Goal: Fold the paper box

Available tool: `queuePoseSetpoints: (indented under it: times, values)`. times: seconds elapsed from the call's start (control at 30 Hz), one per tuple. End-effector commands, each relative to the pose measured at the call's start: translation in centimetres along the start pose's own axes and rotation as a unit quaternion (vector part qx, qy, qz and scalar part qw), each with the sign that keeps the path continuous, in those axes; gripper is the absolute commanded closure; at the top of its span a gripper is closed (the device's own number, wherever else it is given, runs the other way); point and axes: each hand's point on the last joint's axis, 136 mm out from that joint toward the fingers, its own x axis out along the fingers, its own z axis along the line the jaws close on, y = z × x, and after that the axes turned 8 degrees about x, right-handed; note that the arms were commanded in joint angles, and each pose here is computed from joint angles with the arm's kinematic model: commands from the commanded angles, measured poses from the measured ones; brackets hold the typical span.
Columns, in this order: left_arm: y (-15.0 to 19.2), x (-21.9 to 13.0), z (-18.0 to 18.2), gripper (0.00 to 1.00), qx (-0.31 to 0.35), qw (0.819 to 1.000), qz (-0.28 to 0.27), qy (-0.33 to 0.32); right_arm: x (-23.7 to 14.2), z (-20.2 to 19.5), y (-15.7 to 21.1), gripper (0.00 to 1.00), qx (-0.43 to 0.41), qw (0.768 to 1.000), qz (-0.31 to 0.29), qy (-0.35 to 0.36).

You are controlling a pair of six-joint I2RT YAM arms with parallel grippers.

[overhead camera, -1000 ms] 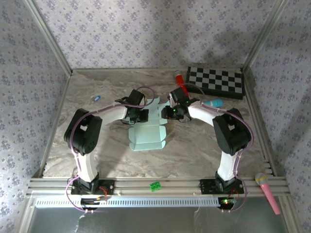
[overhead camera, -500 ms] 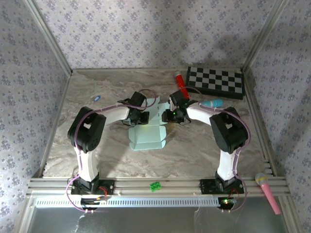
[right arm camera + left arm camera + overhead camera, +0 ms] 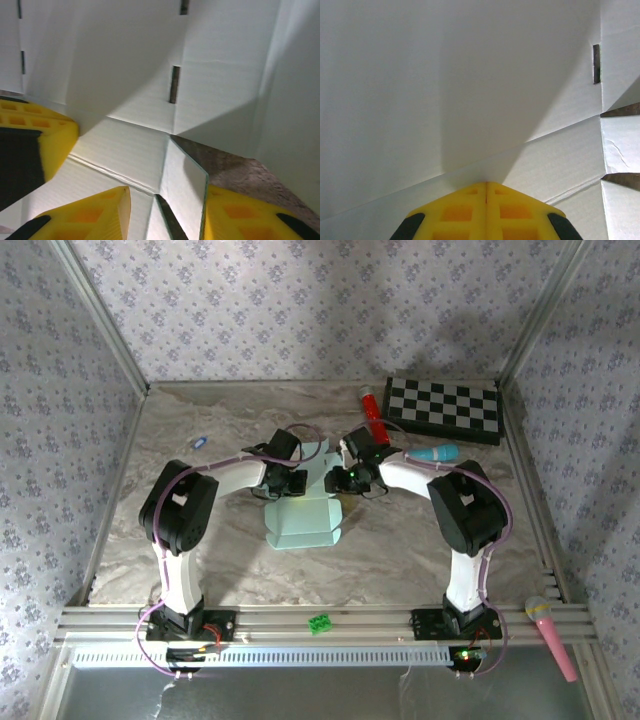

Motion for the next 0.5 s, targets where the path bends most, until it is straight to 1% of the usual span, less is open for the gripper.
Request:
queuePoseSetpoints:
  times: [0.0, 0.27, 0.47]
  values:
    - [2.7, 0.9, 0.8, 1.00, -0.004, 0.999, 0.040, -0.022, -0.8, 2.5, -0.9, 0.60, -0.029, 0.999, -0.011, -0.035]
    - [2.6, 0.9, 0.8, 1.00, -0.002, 0.999, 0.039, -0.023, 0.3, 4.0, -0.5, 0.67, -0.032, 0.997, 0.008, -0.066]
    - [2.6, 0.8, 0.8, 1.00, 0.001, 0.999, 0.039, -0.023, 1.6, 3.6, 0.1, 0.67, -0.023, 0.998, 0.029, -0.060]
